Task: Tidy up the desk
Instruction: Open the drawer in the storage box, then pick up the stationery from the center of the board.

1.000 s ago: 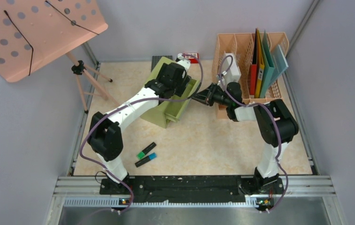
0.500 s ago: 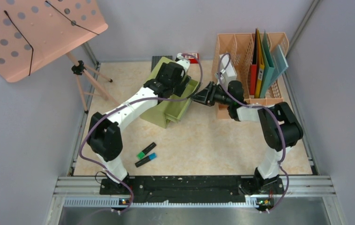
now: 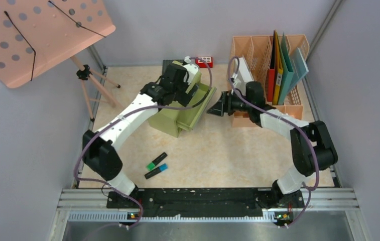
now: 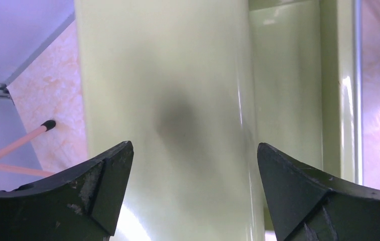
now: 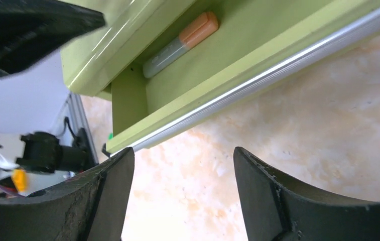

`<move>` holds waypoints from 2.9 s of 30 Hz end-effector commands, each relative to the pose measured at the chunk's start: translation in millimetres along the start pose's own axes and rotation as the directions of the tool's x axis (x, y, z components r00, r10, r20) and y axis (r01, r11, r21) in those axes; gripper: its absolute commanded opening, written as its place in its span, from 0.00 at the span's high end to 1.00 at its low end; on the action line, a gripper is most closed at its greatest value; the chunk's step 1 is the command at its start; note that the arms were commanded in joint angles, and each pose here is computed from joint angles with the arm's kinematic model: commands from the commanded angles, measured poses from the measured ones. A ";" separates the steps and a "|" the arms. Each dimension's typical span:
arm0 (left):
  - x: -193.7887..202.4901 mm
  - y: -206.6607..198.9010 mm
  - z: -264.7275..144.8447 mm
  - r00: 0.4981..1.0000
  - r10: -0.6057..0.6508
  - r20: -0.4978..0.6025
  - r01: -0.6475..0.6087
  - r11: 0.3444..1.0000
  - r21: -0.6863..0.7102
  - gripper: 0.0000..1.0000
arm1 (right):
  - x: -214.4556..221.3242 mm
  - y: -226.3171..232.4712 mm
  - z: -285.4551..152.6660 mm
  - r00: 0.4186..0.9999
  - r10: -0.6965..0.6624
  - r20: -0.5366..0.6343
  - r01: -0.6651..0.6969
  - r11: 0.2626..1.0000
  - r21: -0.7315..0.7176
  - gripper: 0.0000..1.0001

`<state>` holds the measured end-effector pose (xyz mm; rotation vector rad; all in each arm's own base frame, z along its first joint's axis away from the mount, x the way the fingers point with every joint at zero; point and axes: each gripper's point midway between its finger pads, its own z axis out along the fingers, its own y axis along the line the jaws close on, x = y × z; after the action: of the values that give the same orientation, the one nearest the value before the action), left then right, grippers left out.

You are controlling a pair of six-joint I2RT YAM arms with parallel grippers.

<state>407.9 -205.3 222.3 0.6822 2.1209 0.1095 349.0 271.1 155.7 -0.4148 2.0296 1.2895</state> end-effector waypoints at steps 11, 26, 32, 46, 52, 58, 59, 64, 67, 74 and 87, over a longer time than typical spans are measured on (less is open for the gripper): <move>133.5 -13.8 -167.5 0.946 0.323 0.000 -0.302 0.884 0.358 0.02 | -46.0 79.9 -58.0 0.866 -0.499 0.037 0.499 0.866 -0.004 0.01; 249.1 -53.7 -107.5 0.876 0.461 -0.140 -0.342 0.800 0.493 0.11 | -31.6 109.5 -81.8 0.823 -0.567 0.002 0.564 0.817 -0.119 0.01; 269.7 -58.8 -92.7 0.853 0.493 -0.172 -0.346 0.780 0.521 0.14 | -28.5 109.7 -80.4 0.857 -0.516 -0.001 0.511 0.848 -0.142 0.01; 293.0 -55.5 -73.7 0.826 0.517 -0.224 -0.352 0.784 0.510 0.22 | -24.6 105.2 -82.6 0.857 -0.515 0.016 0.514 0.851 -0.110 0.01; 304.3 -56.5 -71.6 0.813 0.530 -0.243 -0.353 0.779 0.518 0.23 | -23.8 104.0 -82.5 0.860 -0.510 0.019 0.509 0.854 -0.108 0.01; 315.8 -59.2 -69.3 0.801 0.539 -0.260 -0.347 0.772 0.533 0.26 | -23.6 101.6 -82.3 0.863 -0.505 0.019 0.505 0.858 -0.097 0.01; 317.8 -60.0 -69.1 0.798 0.542 -0.264 -0.345 0.770 0.537 0.29 | -23.6 101.8 -82.1 0.863 -0.505 0.020 0.505 0.858 -0.098 0.01; 323.7 -60.8 -68.4 0.790 0.550 -0.271 -0.346 0.765 0.543 0.49 | -23.4 100.8 -82.0 0.863 -0.505 0.021 0.504 0.858 -0.094 0.01; 323.8 -56.0 -70.3 0.780 0.559 -0.281 -0.358 0.767 0.533 0.67 | -23.8 99.9 -82.2 0.864 -0.504 0.021 0.503 0.859 -0.091 0.01; 282.2 -44.3 -102.7 0.802 0.553 -0.226 -0.372 0.758 0.536 1.00 | -25.4 96.6 -81.4 0.863 -0.505 0.018 0.505 0.860 -0.073 0.01; 97.4 -53.1 -177.8 0.949 0.307 0.074 -0.285 0.731 0.620 1.00 | -45.3 79.7 -87.4 0.863 -0.505 0.021 0.505 0.863 0.036 0.01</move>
<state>187.2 -137.0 192.3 1.5417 2.1061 -0.3004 290.0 233.1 239.1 -0.8629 1.8079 0.9933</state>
